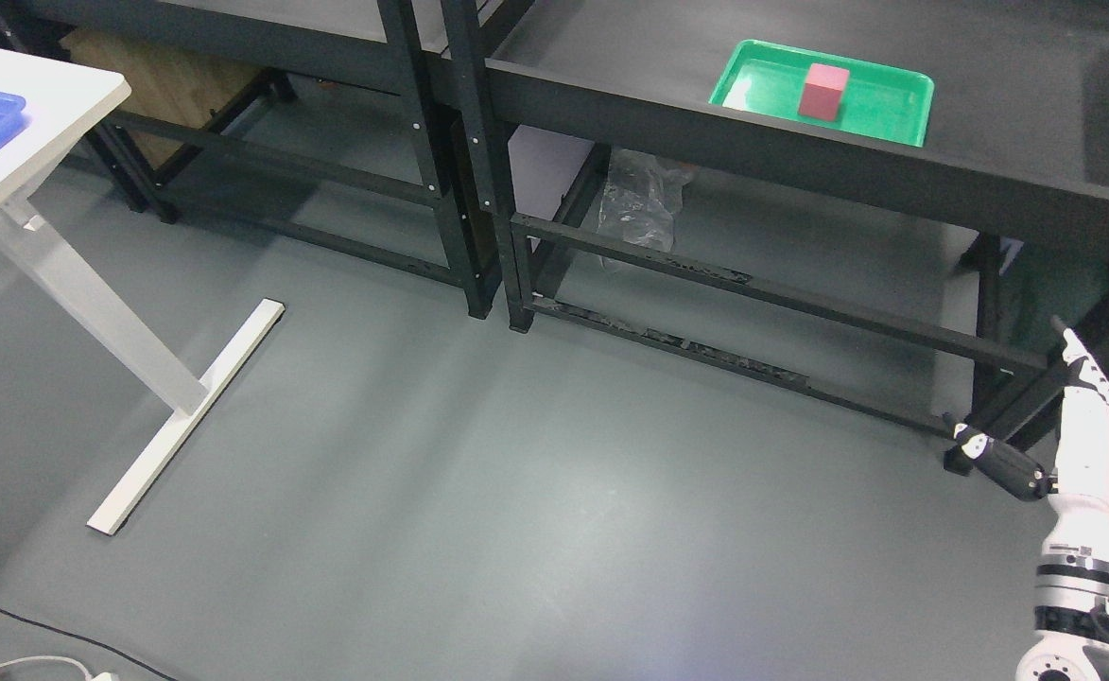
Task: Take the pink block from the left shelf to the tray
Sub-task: 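Drive toward the shelf holding the green tray, raising the right hand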
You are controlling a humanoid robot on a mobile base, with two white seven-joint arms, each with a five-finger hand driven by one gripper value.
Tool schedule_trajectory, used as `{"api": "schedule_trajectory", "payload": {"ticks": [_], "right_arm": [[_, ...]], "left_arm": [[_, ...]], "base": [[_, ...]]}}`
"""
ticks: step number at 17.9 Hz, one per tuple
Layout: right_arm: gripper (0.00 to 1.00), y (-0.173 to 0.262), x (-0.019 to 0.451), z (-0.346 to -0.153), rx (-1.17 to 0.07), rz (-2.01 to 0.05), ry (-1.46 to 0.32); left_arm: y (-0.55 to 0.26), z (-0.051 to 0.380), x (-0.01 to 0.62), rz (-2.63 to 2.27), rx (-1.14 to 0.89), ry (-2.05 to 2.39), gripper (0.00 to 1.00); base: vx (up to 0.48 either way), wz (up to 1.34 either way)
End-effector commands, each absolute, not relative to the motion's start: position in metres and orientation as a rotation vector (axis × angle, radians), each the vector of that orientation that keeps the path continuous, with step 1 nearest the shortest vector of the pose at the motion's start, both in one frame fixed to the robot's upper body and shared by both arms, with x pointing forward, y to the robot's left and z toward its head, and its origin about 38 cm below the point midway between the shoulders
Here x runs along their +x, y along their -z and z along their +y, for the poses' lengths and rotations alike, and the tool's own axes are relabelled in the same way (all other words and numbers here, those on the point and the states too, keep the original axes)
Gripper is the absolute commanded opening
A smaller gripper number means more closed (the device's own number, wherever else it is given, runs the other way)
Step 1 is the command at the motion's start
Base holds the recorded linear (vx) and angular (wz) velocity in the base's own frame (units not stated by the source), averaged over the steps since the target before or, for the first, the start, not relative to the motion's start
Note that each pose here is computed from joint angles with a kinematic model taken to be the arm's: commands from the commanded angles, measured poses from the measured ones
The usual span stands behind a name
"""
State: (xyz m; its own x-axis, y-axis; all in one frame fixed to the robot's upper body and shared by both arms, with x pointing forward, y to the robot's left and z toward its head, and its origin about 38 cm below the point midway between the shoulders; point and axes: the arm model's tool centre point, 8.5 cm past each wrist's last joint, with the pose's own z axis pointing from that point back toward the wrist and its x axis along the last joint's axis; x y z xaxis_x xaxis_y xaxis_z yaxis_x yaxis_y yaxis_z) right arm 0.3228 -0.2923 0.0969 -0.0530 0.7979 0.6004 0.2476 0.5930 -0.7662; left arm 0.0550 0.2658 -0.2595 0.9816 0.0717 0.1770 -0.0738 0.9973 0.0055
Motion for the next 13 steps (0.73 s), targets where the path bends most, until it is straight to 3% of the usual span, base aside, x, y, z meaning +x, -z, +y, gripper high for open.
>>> {"api": "schedule_trajectory", "payload": {"ticks": [1,13], "right_arm": [[1.0,-0.098,0.327,-0.274,-1.087,-1.544,-0.797],[1.0,-0.112,0.33,-0.276,-1.136,-1.623,-0.69]], "left_arm": [[0.258,0.278,0.061,-0.196,0.03,-0.079,1.0],[0.258,0.278,0.061,-0.196,0.03,-0.079,1.0]], "base": [[0.169,0.32],[0.233,0.04]]}}
